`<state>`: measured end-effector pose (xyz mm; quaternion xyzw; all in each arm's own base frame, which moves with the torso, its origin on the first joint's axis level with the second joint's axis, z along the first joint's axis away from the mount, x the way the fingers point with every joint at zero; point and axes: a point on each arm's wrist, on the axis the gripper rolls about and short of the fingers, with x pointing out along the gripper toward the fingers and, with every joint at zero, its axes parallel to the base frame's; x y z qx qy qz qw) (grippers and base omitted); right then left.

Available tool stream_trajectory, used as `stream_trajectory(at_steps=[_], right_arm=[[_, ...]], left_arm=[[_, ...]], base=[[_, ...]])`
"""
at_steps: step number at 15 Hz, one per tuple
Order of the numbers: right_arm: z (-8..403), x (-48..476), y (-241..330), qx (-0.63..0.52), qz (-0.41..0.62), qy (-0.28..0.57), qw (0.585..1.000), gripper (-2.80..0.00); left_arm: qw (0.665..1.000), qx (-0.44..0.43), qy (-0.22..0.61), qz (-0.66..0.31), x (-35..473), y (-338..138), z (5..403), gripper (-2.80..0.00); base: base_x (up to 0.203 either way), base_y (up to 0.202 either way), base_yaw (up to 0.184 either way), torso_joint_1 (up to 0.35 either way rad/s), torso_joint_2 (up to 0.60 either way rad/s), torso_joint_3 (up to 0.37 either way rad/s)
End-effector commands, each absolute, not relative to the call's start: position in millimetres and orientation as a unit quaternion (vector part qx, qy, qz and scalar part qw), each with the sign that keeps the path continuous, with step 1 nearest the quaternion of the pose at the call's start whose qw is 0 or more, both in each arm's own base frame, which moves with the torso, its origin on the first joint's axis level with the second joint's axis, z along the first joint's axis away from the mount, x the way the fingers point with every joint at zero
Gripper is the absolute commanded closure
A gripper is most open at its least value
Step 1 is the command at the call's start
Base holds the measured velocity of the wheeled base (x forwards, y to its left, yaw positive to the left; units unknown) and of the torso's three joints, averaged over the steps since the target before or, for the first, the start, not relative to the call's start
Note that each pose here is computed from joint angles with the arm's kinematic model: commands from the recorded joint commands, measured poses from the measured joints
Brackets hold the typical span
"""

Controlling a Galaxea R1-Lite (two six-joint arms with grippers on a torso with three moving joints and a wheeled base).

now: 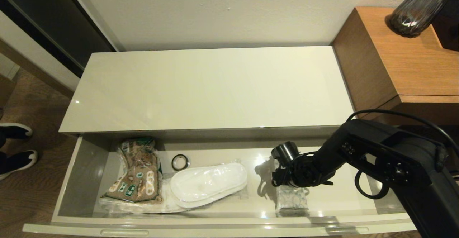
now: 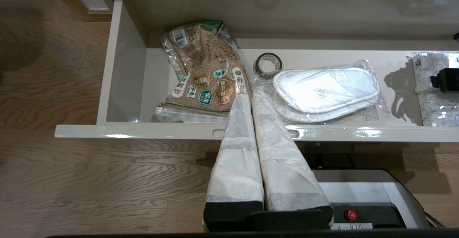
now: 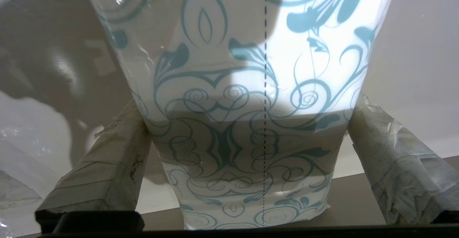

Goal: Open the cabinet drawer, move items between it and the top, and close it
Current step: Take out the tissue from the drawer

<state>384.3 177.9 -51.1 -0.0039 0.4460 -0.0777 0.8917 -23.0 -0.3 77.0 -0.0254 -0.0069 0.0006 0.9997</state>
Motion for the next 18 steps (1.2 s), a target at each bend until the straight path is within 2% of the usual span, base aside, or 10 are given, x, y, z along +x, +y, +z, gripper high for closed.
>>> stream_trajectory(at_steps=[1,9,10,11,18], right_arm=[[-54.9,382.8,177.8,-0.005,-0.08,0.45,0.89,-2.8],[-56.5,386.3,179.5,-0.005,-0.079,0.446,0.891,-2.8],[-54.9,386.9,179.8,-0.003,-0.079,0.444,0.893,-1.83],[-54.0,387.6,179.7,-0.002,-0.079,0.443,0.893,0.0],[-26.7,385.9,178.6,0.003,-0.073,0.428,0.901,0.0]], left_arm=[[1.0,-0.025,-0.006,0.001,-22.9,-0.3,77.0,0.0],[1.0,-0.026,-0.006,0.001,-22.9,-0.3,77.0,0.0],[1.0,-0.025,-0.006,0.001,-22.9,-0.3,77.0,0.0],[1.0,-0.025,-0.006,0.001,-22.9,-0.3,77.0,0.0],[1.0,-0.025,-0.006,0.001,-22.9,-0.3,77.0,0.0]], base=[[0.0,0.0,0.0,0.0,0.0,0.0],[0.0,0.0,0.0,0.0,0.0,0.0],[0.0,0.0,0.0,0.0,0.0,0.0],[0.0,0.0,0.0,0.0,0.0,0.0],[0.0,0.0,0.0,0.0,0.0,0.0]])
